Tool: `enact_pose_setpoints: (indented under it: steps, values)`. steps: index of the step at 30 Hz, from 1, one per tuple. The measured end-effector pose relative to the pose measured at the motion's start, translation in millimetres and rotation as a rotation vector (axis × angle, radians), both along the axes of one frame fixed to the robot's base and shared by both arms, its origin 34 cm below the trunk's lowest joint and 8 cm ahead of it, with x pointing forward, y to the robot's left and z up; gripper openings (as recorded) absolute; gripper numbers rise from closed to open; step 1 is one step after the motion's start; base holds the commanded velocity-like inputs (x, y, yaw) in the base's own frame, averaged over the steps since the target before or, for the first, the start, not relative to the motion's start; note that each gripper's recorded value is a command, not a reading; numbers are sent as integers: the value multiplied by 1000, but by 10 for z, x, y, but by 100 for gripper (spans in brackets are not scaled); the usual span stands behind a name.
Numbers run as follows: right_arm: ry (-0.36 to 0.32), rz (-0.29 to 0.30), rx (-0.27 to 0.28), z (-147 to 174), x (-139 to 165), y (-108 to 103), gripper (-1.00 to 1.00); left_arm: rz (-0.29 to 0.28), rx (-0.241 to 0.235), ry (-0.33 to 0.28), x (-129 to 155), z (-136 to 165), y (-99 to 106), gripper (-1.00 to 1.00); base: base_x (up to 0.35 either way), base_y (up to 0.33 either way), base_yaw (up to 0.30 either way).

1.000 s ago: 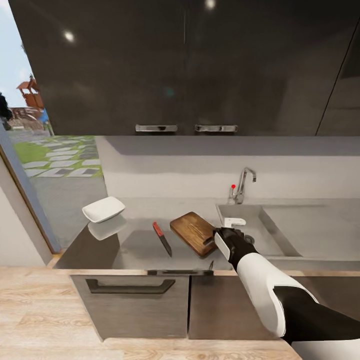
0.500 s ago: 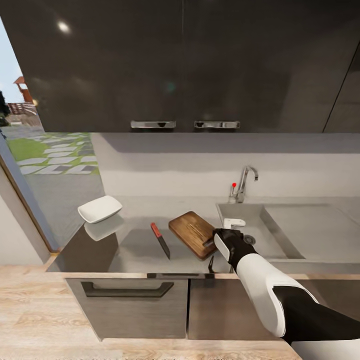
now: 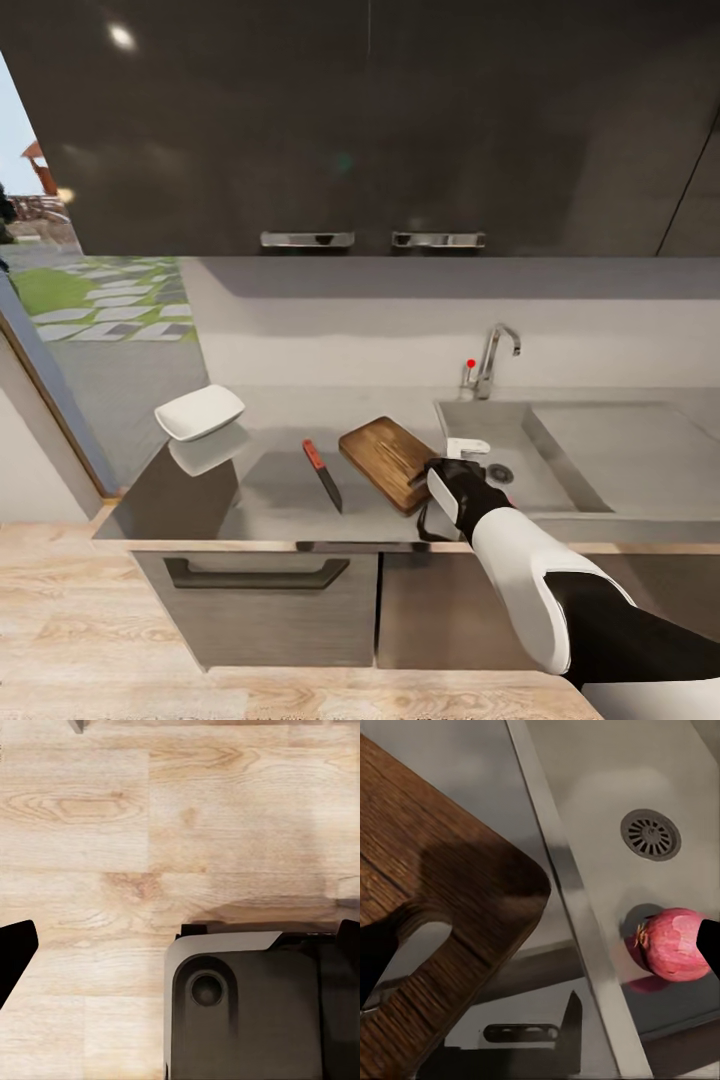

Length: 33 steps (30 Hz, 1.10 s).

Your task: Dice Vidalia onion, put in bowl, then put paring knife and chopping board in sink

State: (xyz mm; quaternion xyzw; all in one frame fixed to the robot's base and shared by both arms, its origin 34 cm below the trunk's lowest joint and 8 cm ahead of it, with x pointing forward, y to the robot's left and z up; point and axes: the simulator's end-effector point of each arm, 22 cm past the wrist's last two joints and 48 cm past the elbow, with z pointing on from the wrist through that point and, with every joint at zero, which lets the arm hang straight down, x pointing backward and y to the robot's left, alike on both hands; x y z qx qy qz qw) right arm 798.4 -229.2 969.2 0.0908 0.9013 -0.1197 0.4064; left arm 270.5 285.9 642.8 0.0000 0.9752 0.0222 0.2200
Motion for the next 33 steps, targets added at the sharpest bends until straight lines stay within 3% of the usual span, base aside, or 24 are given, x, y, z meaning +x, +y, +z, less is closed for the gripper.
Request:
enact_pose_setpoints:
  steps: [33]
  values:
    - [53, 2, 1, -368, -28, 7, 100, 0, 0, 54, -195, -81, 1, 100, 0, 41, 0]
